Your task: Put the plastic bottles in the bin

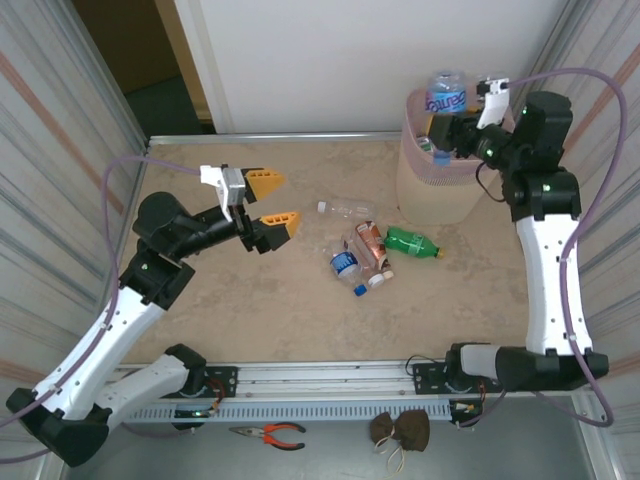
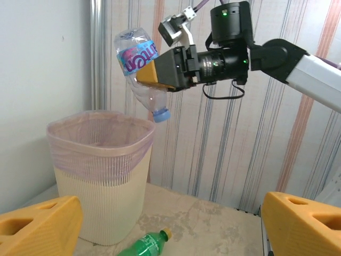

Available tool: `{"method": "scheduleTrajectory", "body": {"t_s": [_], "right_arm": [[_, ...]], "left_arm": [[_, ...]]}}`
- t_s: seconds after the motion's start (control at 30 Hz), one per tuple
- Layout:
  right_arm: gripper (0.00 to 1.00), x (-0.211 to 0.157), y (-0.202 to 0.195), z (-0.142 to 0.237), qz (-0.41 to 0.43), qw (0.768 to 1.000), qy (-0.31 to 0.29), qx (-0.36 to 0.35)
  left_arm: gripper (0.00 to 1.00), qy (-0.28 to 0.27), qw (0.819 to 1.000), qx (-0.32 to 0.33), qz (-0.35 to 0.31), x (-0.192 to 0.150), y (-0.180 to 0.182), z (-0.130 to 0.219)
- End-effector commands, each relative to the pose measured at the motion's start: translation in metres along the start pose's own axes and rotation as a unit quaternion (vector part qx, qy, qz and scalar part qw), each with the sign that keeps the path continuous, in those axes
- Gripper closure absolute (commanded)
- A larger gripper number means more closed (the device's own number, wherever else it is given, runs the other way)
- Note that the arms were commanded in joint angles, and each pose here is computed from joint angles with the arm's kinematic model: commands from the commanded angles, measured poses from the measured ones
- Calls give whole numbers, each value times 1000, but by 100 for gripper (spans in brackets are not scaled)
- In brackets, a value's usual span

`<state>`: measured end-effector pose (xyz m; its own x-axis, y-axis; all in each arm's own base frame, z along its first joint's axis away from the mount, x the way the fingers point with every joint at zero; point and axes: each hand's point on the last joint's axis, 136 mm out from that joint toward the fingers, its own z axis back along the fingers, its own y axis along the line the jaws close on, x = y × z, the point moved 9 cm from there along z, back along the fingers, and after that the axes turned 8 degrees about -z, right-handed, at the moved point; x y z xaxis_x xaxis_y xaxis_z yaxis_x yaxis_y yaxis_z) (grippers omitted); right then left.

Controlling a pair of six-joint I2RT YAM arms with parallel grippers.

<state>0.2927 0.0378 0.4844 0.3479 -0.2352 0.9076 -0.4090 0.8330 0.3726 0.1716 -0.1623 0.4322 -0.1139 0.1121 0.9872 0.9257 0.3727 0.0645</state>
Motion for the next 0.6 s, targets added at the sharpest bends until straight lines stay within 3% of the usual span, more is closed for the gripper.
{"method": "scheduleTrajectory", "body": {"t_s": [0.0, 0.27, 0.57], "right_arm": [[50, 8, -30, -5, -26, 998, 6, -63], [51, 6, -106, -35, -31, 981, 44, -184], [52, -5, -158, -65, -27, 966, 85, -243]], "left_arm": [[12, -15, 1000, 7, 0, 2, 1, 1], [12, -12, 1000, 0, 11, -5, 5, -4], [12, -9, 1000, -3, 15, -10, 5, -5]]}}
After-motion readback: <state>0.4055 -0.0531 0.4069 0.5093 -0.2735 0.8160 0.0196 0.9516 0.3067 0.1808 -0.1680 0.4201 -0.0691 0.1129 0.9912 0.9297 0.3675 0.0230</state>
